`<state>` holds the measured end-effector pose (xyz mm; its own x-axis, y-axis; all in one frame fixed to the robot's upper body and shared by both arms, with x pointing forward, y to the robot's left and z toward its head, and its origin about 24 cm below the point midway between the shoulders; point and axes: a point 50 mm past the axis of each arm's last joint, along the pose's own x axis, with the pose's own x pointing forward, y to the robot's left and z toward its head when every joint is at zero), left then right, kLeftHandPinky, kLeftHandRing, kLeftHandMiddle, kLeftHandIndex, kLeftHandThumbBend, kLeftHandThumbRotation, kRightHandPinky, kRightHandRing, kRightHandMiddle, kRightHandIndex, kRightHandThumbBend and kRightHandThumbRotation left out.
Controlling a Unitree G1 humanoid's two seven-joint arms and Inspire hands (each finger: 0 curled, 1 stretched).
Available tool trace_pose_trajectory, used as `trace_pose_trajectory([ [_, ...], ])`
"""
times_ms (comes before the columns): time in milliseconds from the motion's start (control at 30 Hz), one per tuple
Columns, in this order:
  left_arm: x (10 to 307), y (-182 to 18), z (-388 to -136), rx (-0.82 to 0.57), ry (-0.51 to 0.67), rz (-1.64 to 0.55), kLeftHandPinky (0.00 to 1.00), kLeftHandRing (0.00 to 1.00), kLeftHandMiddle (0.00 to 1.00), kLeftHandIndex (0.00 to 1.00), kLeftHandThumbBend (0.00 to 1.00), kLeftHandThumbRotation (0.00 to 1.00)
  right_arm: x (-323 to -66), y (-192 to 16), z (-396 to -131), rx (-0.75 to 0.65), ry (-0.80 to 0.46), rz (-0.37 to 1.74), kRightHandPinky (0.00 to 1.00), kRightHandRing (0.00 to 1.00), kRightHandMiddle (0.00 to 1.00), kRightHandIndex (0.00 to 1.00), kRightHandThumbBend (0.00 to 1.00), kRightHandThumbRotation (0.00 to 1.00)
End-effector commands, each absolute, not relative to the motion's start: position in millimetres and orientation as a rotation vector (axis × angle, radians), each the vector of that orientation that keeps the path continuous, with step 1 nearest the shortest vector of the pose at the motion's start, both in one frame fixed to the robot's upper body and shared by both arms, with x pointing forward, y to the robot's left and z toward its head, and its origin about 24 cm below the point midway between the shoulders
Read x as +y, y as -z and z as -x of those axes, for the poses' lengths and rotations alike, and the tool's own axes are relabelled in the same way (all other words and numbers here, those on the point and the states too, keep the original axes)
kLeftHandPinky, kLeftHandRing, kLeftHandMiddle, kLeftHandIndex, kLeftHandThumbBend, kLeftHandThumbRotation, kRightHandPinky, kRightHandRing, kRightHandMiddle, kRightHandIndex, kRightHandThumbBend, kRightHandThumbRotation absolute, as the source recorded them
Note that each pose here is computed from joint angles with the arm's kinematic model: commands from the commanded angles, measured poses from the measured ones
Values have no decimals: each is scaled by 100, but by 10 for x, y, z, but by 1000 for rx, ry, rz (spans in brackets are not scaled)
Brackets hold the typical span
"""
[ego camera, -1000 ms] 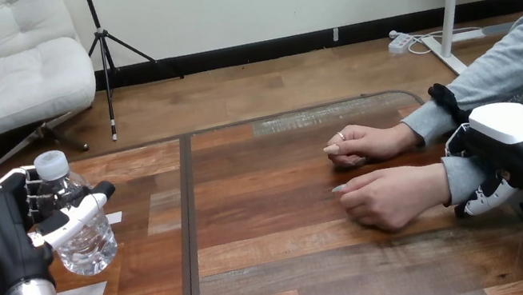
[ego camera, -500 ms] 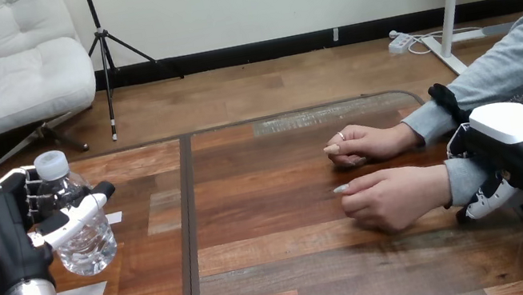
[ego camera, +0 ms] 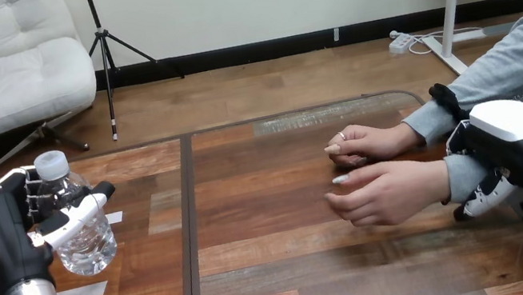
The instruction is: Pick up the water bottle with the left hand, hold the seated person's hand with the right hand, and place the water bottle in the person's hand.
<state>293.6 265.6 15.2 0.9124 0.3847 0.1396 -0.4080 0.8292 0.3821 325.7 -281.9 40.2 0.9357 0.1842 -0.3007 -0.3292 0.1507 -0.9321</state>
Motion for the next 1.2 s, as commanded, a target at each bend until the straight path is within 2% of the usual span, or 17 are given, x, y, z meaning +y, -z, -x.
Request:
trace_pose_trajectory([
  [0, 2618, -460, -3089, -196, -424, -418, 39, 41, 45, 45, 70, 0, -2739, -545, -3363, 47, -313, 1310, 17, 22, 28, 30, 72, 0],
  [1167, 2611, -457, -3093, -193, -415, -406, 39, 41, 45, 45, 70, 0, -2744, -588, -3371, 22, -302, 1294, 18, 23, 28, 29, 72, 0],
])
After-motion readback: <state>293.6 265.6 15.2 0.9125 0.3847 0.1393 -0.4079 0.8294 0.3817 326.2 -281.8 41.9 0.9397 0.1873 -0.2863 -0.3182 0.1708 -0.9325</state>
